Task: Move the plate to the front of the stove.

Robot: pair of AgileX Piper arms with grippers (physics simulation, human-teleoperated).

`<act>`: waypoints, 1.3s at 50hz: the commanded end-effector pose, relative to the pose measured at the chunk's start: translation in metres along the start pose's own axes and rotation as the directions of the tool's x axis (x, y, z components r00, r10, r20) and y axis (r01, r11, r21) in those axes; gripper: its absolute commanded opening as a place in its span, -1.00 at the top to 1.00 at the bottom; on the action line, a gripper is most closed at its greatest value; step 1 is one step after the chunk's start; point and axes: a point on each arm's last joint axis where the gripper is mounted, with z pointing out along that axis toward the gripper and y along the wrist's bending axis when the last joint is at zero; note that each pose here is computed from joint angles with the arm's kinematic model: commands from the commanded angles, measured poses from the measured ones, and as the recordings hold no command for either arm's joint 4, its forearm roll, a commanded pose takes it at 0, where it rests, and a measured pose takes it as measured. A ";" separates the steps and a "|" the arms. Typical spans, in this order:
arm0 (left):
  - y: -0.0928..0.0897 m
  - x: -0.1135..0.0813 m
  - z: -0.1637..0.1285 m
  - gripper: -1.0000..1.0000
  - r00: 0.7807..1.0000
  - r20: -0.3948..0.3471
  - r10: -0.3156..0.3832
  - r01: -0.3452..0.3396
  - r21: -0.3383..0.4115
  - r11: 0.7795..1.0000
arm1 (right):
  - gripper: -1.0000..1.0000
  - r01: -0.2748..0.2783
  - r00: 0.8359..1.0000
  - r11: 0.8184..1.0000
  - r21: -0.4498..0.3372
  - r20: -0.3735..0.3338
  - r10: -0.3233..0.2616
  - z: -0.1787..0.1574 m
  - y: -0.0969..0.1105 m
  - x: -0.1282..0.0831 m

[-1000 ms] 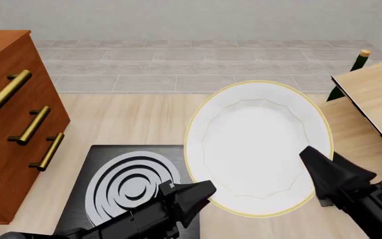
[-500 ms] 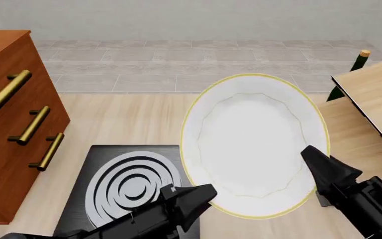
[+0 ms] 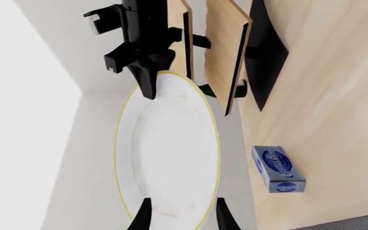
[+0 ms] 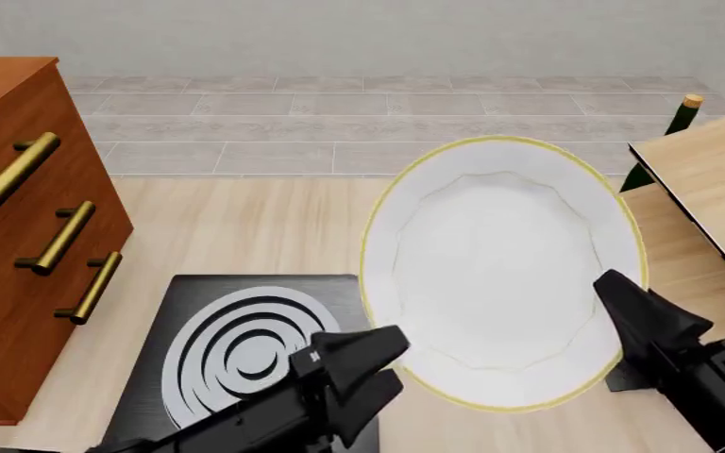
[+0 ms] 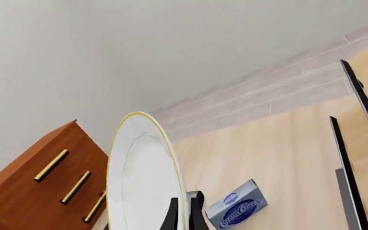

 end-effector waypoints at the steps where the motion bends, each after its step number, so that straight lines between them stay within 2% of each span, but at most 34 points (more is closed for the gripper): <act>1: 0.011 0.001 -0.012 -1.00 1.000 -0.005 -0.014 0.014 -0.041 0.999 | 1.00 -0.022 0.997 0.997 0.068 0.077 0.016 -0.002 -0.004 -0.013; 3: 0.017 0.002 -0.017 -1.00 0.999 -0.007 -0.033 0.033 -0.052 0.998 | 1.00 -0.007 0.998 0.997 0.075 0.061 0.003 0.003 -0.003 -0.015; 8: 0.027 0.006 -0.029 -1.00 0.997 -0.021 -0.069 0.067 -0.064 0.996 | 1.00 -0.018 0.997 0.996 0.093 0.080 0.011 0.008 -0.003 -0.022; 11: 0.045 0.012 -0.038 -1.00 0.989 -0.041 -0.144 0.140 -0.087 0.986 | 1.00 -0.020 0.996 0.995 0.095 0.086 0.012 0.012 -0.002 -0.026; 14: 0.051 0.016 -0.046 -1.00 0.983 -0.059 -0.172 0.166 -0.095 0.982 | 1.00 -0.016 0.996 0.995 0.100 0.091 0.007 0.016 0.000 -0.032; 16: 0.066 0.020 -0.055 -1.00 0.967 -0.068 -0.245 0.237 -0.110 0.965 | 1.00 -0.017 0.995 0.994 0.105 0.095 0.007 0.020 0.000 -0.034; 18: 0.075 0.023 -0.062 -1.00 0.958 -0.079 -0.276 0.265 -0.130 0.956 | 1.00 -0.018 0.995 0.994 0.112 0.100 0.007 0.023 -0.001 -0.036; 19: 0.085 0.025 -0.067 -1.00 0.944 -0.088 -0.317 0.303 -0.141 0.942 | 1.00 -0.019 0.995 0.993 0.114 0.102 0.008 0.024 -0.001 -0.037; 23: 0.103 0.030 -0.079 -1.00 0.912 -0.102 -0.397 0.378 -0.166 0.911 | 1.00 -0.025 0.993 0.992 0.121 0.114 0.011 0.028 -0.001 -0.041; 29: 0.116 0.034 -0.096 -1.00 0.865 -0.125 -0.486 0.460 -0.187 0.868 | 1.00 -0.031 0.992 0.990 0.135 0.124 0.014 0.037 -0.001 -0.048; 31: 0.122 0.035 -0.103 -1.00 0.840 -0.129 -0.527 0.499 -0.197 0.844 | 1.00 -0.034 0.992 0.990 0.139 0.125 0.016 0.042 -0.002 -0.050; 32: 0.126 0.036 -0.107 -1.00 0.820 -0.134 -0.556 0.528 -0.199 0.826 | 1.00 -0.037 0.992 0.990 0.137 0.125 0.020 0.046 -0.002 -0.051; 35: 0.142 0.036 -0.119 -1.00 0.761 -0.127 -0.636 0.602 -0.226 0.766 | 1.00 -0.040 0.992 0.990 0.135 0.120 0.024 0.055 -0.001 -0.054; 36: 0.149 0.036 -0.124 -1.00 0.735 -0.122 -0.667 0.630 -0.239 0.739 | 1.00 -0.041 0.993 0.990 0.135 0.119 0.025 0.059 -0.001 -0.056; 40: 0.155 0.035 -0.133 -1.00 0.689 -0.117 -0.716 0.679 -0.243 0.693 | 1.00 -0.042 0.994 0.991 0.130 0.108 0.028 0.071 0.001 -0.059; 42: 0.160 0.034 -0.141 -1.00 0.656 -0.111 -0.746 0.706 -0.259 0.659 | 1.00 -0.048 0.994 0.990 0.130 0.103 0.035 0.080 0.000 -0.059; 43: 0.161 0.034 -0.143 -1.00 0.648 -0.109 -0.754 0.713 -0.262 0.650 | 1.00 -0.050 0.994 0.990 0.134 0.098 0.037 0.084 -0.001 -0.059; 45: 0.161 0.034 -0.147 -1.00 0.646 -0.113 -0.755 0.712 -0.270 0.649 | 1.00 -0.058 0.995 0.990 0.132 0.093 0.046 0.090 -0.002 -0.058; 47: 0.166 0.033 -0.152 -1.00 0.610 -0.107 -0.785 0.740 -0.278 0.612 | 1.00 -0.064 0.995 0.989 0.131 0.087 0.053 0.099 -0.002 -0.059; 49: 0.167 0.033 -0.156 -1.00 0.593 -0.109 -0.798 0.749 -0.290 0.596 | 1.00 -0.080 0.994 0.989 0.123 0.079 0.070 0.107 -0.001 -0.058; 51: 0.166 0.033 -0.158 -1.00 0.590 -0.109 -0.800 0.751 -0.290 0.594 | 1.00 -0.087 0.994 0.988 0.126 0.077 0.078 0.116 -0.003 -0.058; 53: 0.168 0.032 -0.163 -1.00 0.575 -0.106 -0.811 0.760 -0.298 0.578 | 1.00 -0.112 0.992 0.985 0.130 0.066 0.104 0.129 -0.005 -0.056; 54: 0.166 0.031 -0.164 -1.00 0.582 -0.106 -0.806 0.756 -0.295 0.585 | 1.00 -0.108 0.993 0.986 0.130 0.067 0.100 0.133 -0.005 -0.058; 55: 0.167 0.031 -0.165 -1.00 0.575 -0.102 -0.812 0.762 -0.296 0.576 | 1.00 -0.120 0.992 0.984 0.130 0.063 0.113 0.138 -0.006 -0.056; 56: 0.170 0.030 -0.166 -1.00 0.555 -0.095 -0.826 0.777 -0.296 0.556 | 1.00 -0.141 0.989 0.982 0.126 0.059 0.134 0.143 -0.006 -0.054; 58: 0.166 0.030 -0.168 -1.00 0.564 -0.103 -0.819 0.768 -0.297 0.567 | 1.00 -0.141 0.990 0.982 0.129 0.045 0.136 0.154 -0.006 -0.054; 59: 0.165 0.030 -0.169 -1.00 0.563 -0.103 -0.820 0.770 -0.296 0.566 | 1.00 -0.140 0.990 0.981 0.132 0.045 0.135 0.158 -0.007 -0.055; 60: 0.167 0.030 -0.169 -1.00 0.538 -0.101 -0.837 0.787 -0.296 0.542 | 1.00 -0.145 0.989 0.981 0.130 0.041 0.141 0.165 -0.006 -0.055; 62: 0.163 0.029 -0.170 -1.00 0.548 -0.106 -0.830 0.780 -0.292 0.553 | 1.00 -0.157 0.988 0.980 0.125 0.036 0.153 0.173 -0.005 -0.054; 64: 0.163 0.029 -0.171 -1.00 0.534 -0.107 -0.839 0.788 -0.296 0.540 | 1.00 -0.178 0.984 0.976 0.128 0.014 0.177 0.184 -0.005 -0.049; 65: 0.163 0.029 -0.170 -1.00 0.520 -0.106 -0.848 0.799 -0.290 0.526 | 1.00 -0.186 0.983 0.975 0.120 0.029 0.184 0.187 -0.006 -0.050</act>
